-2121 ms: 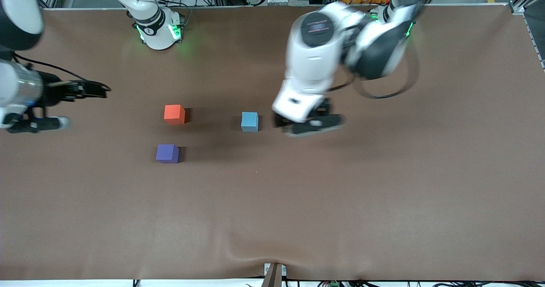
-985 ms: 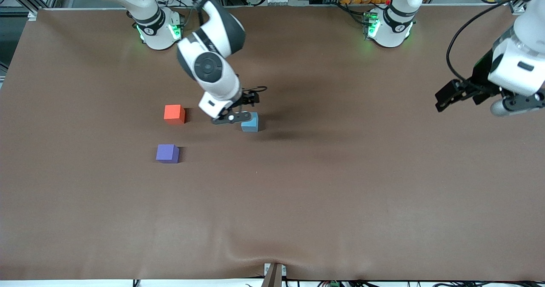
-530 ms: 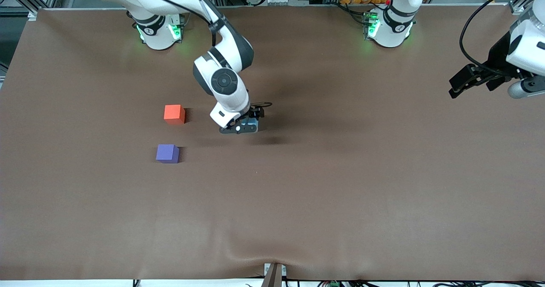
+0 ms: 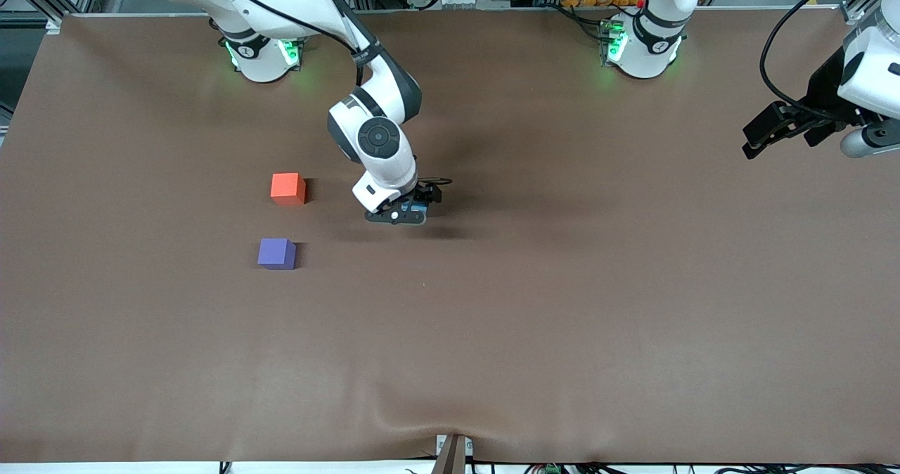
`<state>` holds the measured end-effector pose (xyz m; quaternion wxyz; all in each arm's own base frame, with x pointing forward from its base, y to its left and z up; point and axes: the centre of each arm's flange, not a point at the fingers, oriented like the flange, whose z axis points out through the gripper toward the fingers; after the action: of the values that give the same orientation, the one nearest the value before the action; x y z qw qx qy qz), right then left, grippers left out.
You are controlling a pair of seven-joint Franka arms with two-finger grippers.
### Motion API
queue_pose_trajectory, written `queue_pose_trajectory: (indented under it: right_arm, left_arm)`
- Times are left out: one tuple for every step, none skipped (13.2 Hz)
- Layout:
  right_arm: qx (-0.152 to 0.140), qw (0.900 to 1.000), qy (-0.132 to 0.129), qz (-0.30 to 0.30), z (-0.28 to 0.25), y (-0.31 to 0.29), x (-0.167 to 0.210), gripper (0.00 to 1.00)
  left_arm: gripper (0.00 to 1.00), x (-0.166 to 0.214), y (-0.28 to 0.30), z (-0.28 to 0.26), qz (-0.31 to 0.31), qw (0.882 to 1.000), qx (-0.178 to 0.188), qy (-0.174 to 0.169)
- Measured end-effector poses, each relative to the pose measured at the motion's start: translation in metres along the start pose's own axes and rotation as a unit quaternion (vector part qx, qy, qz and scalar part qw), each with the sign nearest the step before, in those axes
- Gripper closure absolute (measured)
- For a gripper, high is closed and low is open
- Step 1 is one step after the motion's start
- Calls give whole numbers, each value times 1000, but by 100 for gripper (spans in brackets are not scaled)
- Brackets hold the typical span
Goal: Place blue block between orange and purple blocks
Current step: 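Close the right gripper on the light blue block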
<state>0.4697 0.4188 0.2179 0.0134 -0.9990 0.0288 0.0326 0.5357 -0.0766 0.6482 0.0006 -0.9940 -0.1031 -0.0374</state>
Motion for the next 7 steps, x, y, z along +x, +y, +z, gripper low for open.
queue_pose_trajectory:
  right_arm:
    - [0, 1000, 0, 1, 0, 0, 0, 0]
    - [-1, 1000, -1, 1, 0, 0, 0, 0]
    - [-3, 1000, -3, 2, 0, 0, 0, 0]
    - [-4, 1000, -4, 2, -1, 0, 0, 0]
    - [-5, 1000, -5, 2, -5, -1, 1, 0]
    - [-8, 1000, -8, 3, -9, -1, 2, 0]
    - [-10, 1000, -11, 4, -12, -2, 3, 0]
  left_arm:
    - [0, -1, 2, 0, 2, 1000, 0, 0]
    - [0, -1, 4, 0, 3, 1000, 0, 0]
    - [0, -2, 5, 0, 5, 1000, 0, 0]
    - [0, -2, 5, 0, 5, 1000, 0, 0]
    - [0, -2, 6, 0, 6, 1000, 0, 0]
    - [0, -2, 6, 0, 6, 1000, 0, 0]
    - [0, -3, 7, 0, 6, 1000, 0, 0]
